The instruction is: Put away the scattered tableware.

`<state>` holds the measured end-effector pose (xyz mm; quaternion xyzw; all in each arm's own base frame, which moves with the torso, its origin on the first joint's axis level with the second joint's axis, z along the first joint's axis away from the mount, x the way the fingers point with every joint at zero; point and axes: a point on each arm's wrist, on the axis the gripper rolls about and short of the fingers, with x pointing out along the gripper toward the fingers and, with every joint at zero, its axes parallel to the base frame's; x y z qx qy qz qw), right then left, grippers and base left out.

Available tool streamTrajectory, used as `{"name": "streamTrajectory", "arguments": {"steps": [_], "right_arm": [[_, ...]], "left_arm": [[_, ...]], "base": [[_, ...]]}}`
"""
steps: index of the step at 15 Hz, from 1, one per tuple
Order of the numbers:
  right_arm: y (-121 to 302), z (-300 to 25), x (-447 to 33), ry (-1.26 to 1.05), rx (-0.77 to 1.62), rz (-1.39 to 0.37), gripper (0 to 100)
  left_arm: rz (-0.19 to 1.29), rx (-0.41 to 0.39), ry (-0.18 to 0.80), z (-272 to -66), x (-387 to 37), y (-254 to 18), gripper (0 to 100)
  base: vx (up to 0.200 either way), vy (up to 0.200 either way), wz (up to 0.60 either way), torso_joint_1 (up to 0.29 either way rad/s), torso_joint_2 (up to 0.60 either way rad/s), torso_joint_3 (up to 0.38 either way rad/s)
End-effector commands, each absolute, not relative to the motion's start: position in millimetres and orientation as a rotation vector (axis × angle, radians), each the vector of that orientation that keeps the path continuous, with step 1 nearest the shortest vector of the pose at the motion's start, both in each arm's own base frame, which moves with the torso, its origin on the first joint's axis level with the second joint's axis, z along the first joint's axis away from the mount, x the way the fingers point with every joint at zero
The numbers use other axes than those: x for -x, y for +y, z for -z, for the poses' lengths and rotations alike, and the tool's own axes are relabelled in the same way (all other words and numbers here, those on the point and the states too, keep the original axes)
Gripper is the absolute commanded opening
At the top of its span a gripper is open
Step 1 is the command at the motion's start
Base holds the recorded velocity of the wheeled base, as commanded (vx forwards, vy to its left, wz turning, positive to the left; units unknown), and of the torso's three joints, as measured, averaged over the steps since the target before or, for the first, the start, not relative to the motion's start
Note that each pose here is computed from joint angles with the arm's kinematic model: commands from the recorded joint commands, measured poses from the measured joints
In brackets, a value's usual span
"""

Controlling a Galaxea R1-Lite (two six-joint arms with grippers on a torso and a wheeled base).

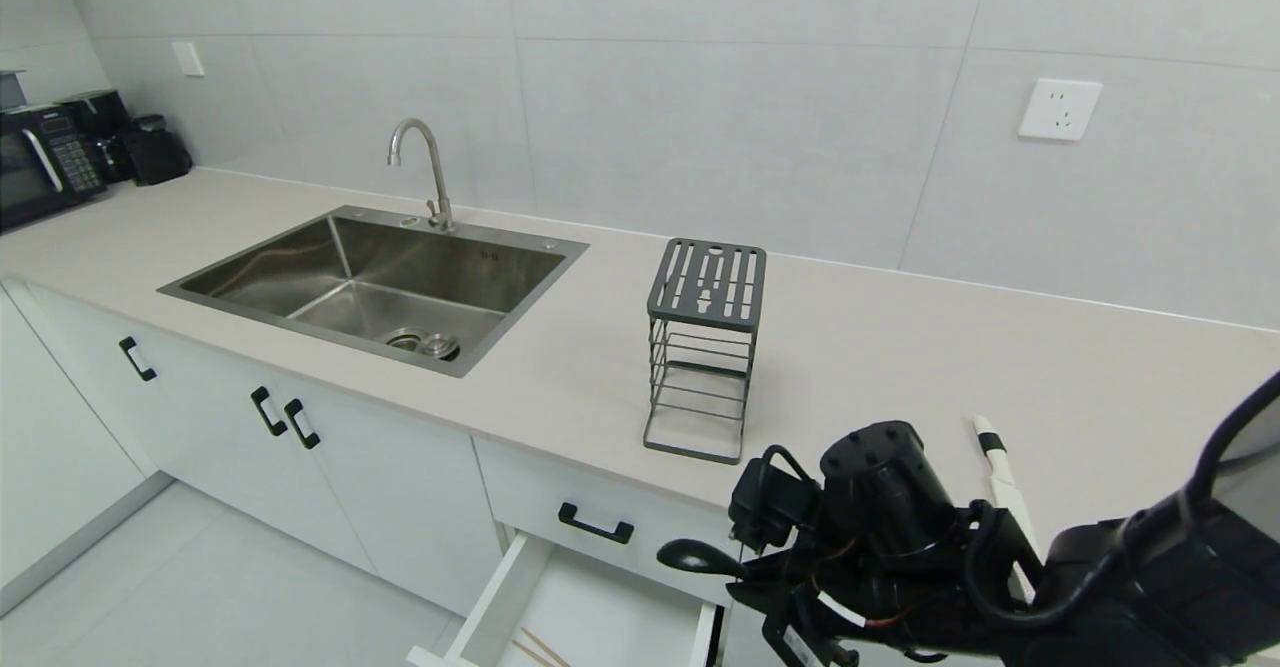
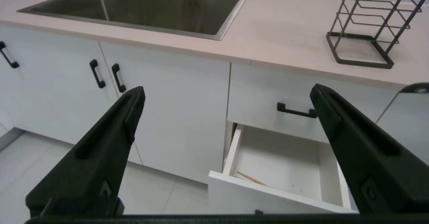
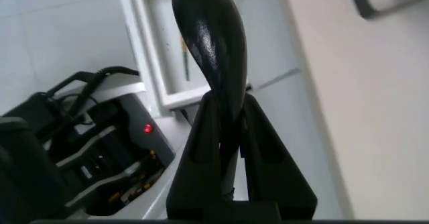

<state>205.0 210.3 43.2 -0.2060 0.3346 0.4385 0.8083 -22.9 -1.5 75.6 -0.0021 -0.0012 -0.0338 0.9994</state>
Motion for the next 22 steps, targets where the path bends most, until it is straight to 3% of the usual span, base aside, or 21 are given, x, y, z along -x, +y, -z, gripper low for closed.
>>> {"name": "streamTrajectory", "arguments": {"steps": [1, 17, 22], "right_arm": [[228, -35, -199, 0.723, 0.461, -0.991, 0], [305, -33, -222, 0.625, 0.375, -1.091, 0], [312, -30, -225, 0.623, 0.366, -1.094, 0]], "left_arm": [[0.067, 0.005, -0.001, -76, 23, -2, 100], [0.066, 0.005, -0.001, -76, 23, -2, 100], [0.067, 0.005, -0.001, -76, 23, -2, 100]], "base": [[0.000, 0.000, 0.00, 0.000, 0.00, 0.000], [0.000, 0.000, 0.00, 0.000, 0.00, 0.000], [0.000, 0.000, 0.00, -0.206, 0.43, 0.230]]}}
